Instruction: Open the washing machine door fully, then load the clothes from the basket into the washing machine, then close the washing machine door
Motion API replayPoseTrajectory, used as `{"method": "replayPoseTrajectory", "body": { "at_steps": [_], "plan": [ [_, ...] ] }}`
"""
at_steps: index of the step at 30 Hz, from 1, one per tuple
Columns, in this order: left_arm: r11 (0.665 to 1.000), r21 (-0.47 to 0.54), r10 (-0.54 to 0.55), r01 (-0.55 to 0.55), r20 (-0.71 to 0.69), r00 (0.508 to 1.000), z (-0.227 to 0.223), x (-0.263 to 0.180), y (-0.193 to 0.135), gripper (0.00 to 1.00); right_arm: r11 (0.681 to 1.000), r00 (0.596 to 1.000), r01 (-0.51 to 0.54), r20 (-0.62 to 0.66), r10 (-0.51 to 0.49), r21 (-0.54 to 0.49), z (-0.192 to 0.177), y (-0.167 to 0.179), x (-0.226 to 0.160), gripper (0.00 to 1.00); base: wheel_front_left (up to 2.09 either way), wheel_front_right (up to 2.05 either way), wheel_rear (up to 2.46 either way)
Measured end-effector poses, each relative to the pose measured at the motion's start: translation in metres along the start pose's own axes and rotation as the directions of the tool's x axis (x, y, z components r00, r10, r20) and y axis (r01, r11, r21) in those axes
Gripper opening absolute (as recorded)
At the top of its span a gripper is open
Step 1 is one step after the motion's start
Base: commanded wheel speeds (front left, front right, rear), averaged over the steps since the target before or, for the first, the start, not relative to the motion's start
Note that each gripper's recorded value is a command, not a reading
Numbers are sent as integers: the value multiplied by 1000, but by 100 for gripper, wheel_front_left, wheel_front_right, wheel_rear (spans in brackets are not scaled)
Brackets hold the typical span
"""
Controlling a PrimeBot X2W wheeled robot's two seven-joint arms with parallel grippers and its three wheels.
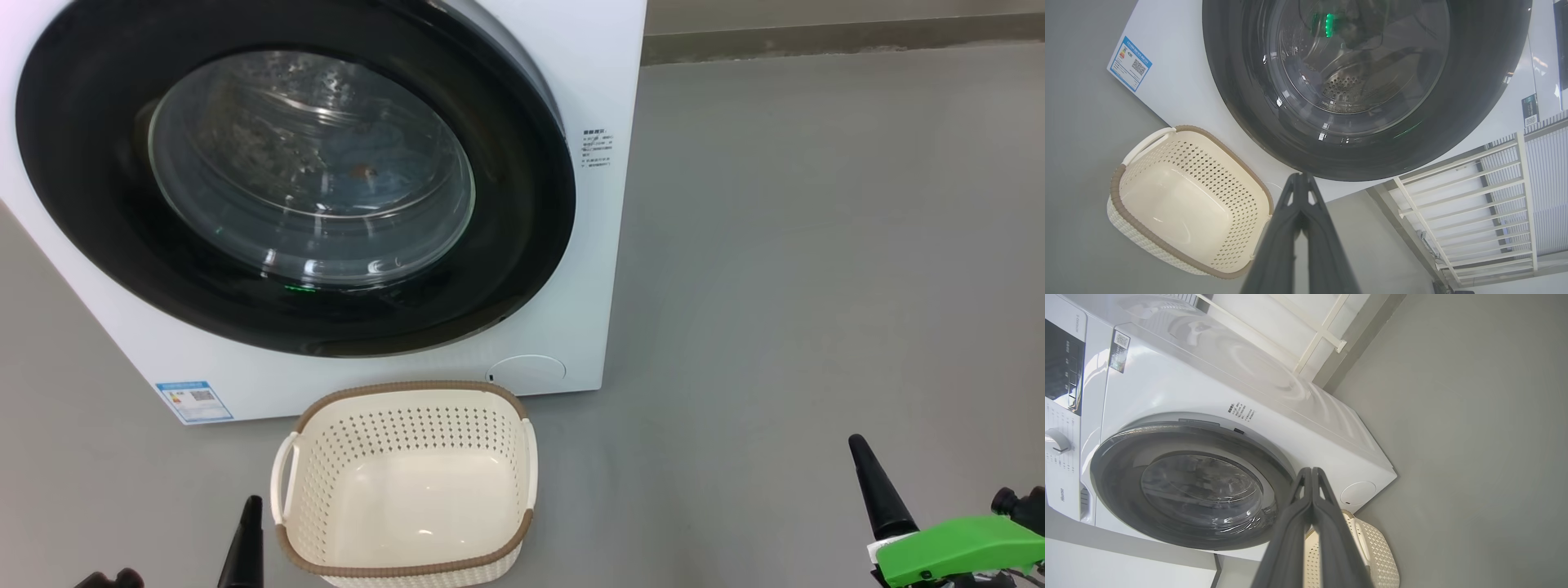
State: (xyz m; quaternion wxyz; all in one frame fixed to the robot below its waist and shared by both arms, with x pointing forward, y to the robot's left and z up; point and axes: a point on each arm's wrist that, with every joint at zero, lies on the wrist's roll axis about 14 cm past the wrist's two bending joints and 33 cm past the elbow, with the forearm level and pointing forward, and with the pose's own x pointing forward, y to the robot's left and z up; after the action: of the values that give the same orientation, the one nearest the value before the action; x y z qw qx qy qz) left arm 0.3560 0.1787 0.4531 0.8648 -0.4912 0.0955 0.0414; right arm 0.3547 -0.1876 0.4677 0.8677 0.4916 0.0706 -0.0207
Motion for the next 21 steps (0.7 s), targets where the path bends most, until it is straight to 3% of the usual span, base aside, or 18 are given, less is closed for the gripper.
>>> {"method": "replayPoseTrajectory", "body": {
  "at_steps": [21],
  "plan": [
    [970, -239, -37, 38, 11, 999, 8, 7, -8, 0, 972, 1000, -15, 30, 8, 234, 8, 1, 7, 0, 0, 0, 0]
  ]
}}
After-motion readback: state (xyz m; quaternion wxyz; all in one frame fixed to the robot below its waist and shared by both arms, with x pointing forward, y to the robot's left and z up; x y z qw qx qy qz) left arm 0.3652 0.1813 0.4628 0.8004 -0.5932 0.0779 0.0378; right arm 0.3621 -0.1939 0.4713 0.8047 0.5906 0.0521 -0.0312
